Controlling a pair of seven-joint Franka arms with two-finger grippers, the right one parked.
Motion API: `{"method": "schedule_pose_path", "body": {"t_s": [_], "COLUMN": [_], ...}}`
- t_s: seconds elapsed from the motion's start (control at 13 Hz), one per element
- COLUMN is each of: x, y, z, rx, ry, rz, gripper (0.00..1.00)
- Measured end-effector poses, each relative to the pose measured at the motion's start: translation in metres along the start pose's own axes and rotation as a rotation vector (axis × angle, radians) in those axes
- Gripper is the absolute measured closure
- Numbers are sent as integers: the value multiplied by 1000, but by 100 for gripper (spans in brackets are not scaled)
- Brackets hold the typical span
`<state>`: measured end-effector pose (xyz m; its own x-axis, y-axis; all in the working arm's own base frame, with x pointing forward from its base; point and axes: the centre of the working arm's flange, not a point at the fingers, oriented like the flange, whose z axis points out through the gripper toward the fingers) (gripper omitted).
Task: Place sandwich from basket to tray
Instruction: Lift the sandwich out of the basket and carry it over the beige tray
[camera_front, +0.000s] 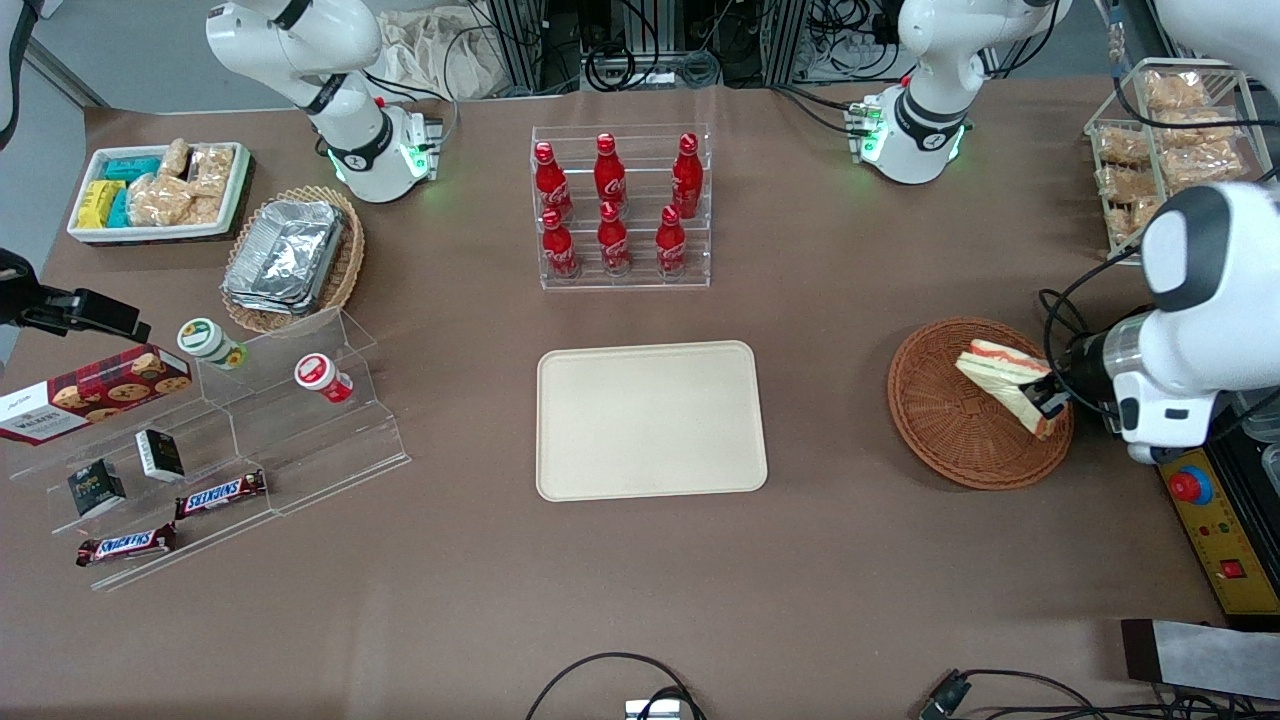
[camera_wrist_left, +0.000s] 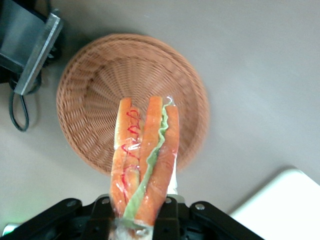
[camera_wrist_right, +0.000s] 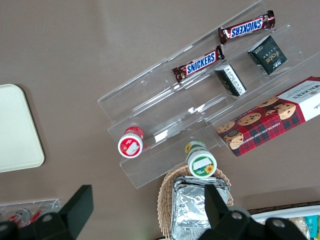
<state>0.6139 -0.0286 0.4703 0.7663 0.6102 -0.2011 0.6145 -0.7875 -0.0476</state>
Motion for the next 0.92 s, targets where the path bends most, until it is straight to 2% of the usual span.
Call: {"method": "schedule_pose_path", "body": {"t_s": [0.15,0.23,0.54,0.69,0.77,0.92], "x": [-25,-41,-124,-147,-157,-185], "y": [20,35,119,157,173,201], "z": [-40,-47,-12,32,59,118], "rx": [-57,-68,-56,-75,-71,-35], "ry": [-24,-29,-80,-49,-26,-17], "rz": [80,127,337,402,436,510], "gripper": [79,79,79,79,79,79]}}
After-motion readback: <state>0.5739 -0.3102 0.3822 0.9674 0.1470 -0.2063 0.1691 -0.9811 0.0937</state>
